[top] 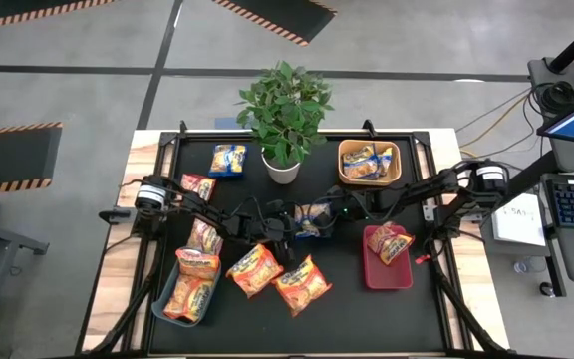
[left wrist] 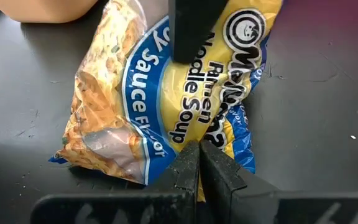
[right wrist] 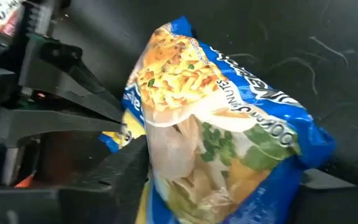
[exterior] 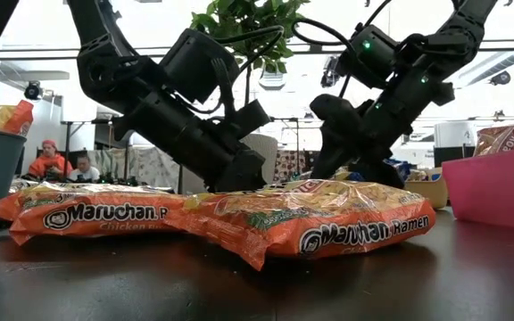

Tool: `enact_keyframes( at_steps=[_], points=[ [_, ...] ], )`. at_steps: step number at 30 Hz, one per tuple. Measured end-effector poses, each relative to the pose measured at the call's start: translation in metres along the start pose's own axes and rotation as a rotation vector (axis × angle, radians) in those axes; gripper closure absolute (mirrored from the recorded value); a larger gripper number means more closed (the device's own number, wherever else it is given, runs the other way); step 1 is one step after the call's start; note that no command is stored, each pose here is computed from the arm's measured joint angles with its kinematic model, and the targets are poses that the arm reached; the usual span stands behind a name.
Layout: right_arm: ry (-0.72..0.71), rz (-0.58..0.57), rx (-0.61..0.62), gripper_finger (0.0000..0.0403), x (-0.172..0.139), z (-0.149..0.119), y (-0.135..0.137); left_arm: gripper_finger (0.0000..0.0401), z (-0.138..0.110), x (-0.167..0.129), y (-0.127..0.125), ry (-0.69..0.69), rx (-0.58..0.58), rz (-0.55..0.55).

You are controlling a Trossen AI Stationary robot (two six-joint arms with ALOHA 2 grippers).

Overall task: Sort Maruchan noodles
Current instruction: Put the blue noodle pack into the pink bin

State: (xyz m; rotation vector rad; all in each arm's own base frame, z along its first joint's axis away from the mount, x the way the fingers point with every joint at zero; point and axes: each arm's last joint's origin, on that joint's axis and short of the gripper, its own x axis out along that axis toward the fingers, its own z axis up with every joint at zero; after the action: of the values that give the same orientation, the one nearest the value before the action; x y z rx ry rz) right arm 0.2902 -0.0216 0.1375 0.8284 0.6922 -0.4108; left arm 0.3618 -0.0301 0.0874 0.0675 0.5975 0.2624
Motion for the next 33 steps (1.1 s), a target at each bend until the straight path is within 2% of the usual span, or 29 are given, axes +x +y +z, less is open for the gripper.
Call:
enact_keyframes(
  at_steps=[9, 18, 27, 33],
  points=[
    [0.010, 0.021, 0.001, 0.0277, -0.001, 0.000, 0.001, 0.0401, 0.001, 0.000, -0.001, -0.005, -0.001, -0.002],
    [0.010, 0.058, -0.011, 0.0346, -0.008, 0.003, 0.006, 0.0401, 0.018, -0.019, 0.001, -0.020, 0.044, -0.019],
    [-0.048, 0.125, -0.030, 0.0358, -0.039, 0.014, 0.017, 0.0401, 0.048, -0.057, 0.013, -0.052, 0.109, -0.016],
    [-0.039, 0.100, -0.032, 0.0358, -0.068, 0.019, 0.020, 0.0401, 0.067, -0.094, 0.025, -0.124, 0.189, -0.008]
  ],
)
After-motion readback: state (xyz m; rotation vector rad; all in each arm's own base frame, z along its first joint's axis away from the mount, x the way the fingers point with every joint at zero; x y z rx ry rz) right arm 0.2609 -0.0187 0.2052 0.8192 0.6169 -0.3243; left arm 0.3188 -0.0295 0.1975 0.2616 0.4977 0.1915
